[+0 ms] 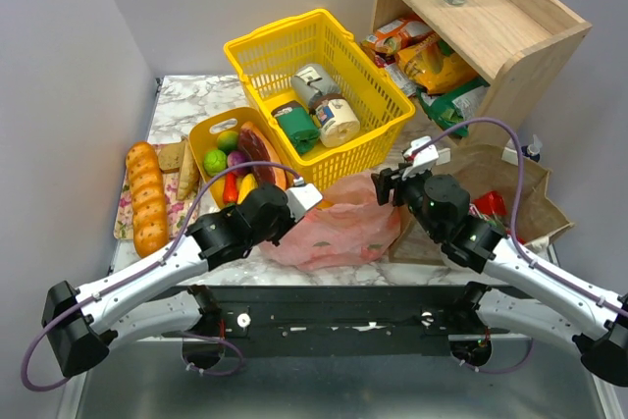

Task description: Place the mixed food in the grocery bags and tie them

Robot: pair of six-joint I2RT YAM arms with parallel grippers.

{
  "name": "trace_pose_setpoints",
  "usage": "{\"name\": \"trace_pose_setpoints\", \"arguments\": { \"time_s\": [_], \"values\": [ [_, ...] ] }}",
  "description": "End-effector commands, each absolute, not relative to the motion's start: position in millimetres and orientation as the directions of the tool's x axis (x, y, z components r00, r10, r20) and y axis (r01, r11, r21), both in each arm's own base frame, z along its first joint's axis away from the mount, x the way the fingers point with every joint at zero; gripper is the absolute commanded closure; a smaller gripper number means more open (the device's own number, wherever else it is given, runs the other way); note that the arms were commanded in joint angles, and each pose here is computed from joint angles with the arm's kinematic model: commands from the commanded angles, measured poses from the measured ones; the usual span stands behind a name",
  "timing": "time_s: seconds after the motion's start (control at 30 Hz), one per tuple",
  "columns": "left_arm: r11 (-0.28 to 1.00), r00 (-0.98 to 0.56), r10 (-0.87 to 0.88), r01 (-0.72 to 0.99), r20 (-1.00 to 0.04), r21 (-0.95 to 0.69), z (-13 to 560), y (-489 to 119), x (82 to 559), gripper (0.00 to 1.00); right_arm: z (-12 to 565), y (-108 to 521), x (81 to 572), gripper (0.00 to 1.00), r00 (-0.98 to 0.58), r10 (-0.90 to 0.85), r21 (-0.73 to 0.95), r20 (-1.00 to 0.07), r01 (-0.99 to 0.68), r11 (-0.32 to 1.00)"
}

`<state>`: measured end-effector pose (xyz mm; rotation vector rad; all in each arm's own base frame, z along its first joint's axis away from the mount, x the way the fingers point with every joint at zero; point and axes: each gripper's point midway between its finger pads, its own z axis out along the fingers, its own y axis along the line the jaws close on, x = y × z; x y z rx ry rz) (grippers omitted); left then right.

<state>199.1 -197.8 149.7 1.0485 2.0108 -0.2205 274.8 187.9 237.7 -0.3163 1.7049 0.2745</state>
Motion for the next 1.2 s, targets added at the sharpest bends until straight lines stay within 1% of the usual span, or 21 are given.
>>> {"name": "trace_pose_setpoints", "arguments": {
  "time_s": [0.0, 0.07, 0.13, 0.2, 0.27, 0.3, 0.37, 0.43, 0.47, 0.57, 0.67, 0.7, 0.8, 0.97, 1.03, 1.17],
  "values": [
    [0.628, -0.244, 0.569, 0.746, -0.785, 0.223, 168, -203, 196, 1.0, 255, 199, 266, 0.2, -0.147, -0.127, -0.05, -0.981, -0.441, 0.896],
    [0.621, -0.232, 0.558, 0.753, -0.797, 0.217, 171, -205, 193, 1.0, 273, 210, 261, 0.2, -0.11, -0.116, -0.051, -0.987, -0.472, 0.88],
    [0.614, -0.221, 0.551, 0.76, -0.805, 0.211, 174, -206, 191, 1.0, 279, 229, 252, 0.21, -0.083, -0.131, -0.065, -0.988, -0.544, 0.837],
    [0.615, -0.201, 0.54, 0.757, -0.818, 0.22, 181, -205, 191, 1.0, 286, 248, 245, 0.25, -0.103, -0.081, -0.002, -0.991, -0.603, 0.797],
    [0.625, -0.17, 0.524, 0.742, -0.835, 0.241, 191, -202, 193, 1.0, 275, 264, 246, 0.25, -0.143, -0.095, 0.019, -0.985, -0.64, 0.768],
    [0.625, -0.157, 0.52, 0.74, -0.84, 0.249, 195, -201, 192, 1.0, 278, 269, 248, 0.23, -0.147, -0.098, 0.019, -0.984, -0.642, 0.767],
    [0.621, -0.125, 0.513, 0.738, -0.849, 0.266, 203, -200, 192, 1.0, 258, 272, 260, 0.19, -0.175, -0.174, -0.03, -0.969, -0.618, 0.785],
    [0.617, -0.117, 0.512, 0.739, -0.851, 0.27, 206, -200, 191, 1.0, 259, 265, 275, 0.13, -0.174, -0.213, -0.086, -0.961, -0.548, 0.832],
    [0.614, -0.117, 0.515, 0.742, -0.849, 0.27, 205, -200, 190, 1.0, 247, 263, 282, 0.11, -0.159, -0.321, -0.186, -0.934, -0.55, 0.814],
    [0.606, -0.117, 0.523, 0.748, -0.844, 0.272, 203, -202, 189, 1.0, 242, 258, 293, 0.11, -0.141, -0.443, -0.307, -0.885, -0.539, 0.784],
    [0.602, -0.117, 0.532, 0.749, -0.838, 0.278, 203, -203, 188, 1.0, 232, 268, 284, 0.13, -0.132, -0.493, -0.309, -0.86, -0.634, 0.709],
    [0.601, -0.115, 0.535, 0.748, -0.837, 0.281, 202, -203, 188, 1.0, 231, 274, 277, 0.14, -0.124, -0.489, -0.284, -0.864, -0.68, 0.676],
    [0.6, -0.108, 0.536, 0.746, -0.838, 0.288, 204, -203, 187, 1.0, 222, 278, 267, 0.15, -0.12, -0.517, -0.271, -0.847, -0.74, 0.616],
    [0.592, -0.094, 0.536, 0.75, -0.839, 0.295, 206, -203, 184, 1.0, 195, 280, 264, 0.2, -0.167, -0.565, -0.214, -0.808, -0.81, 0.546],
    [0.583, -0.088, 0.543, 0.755, -0.835, 0.3, 206, -205, 182, 1.0, 191, 280, 265, 0.2, -0.17, -0.583, -0.218, -0.794, -0.816, 0.535],
    [0.575, -0.076, 0.56, 0.753, -0.825, 0.321, 205, -205, 181, 1.0, 170, 275, 274, 0.22, -0.178, -0.656, -0.265, -0.733, -0.814, 0.517]
  ]
}}
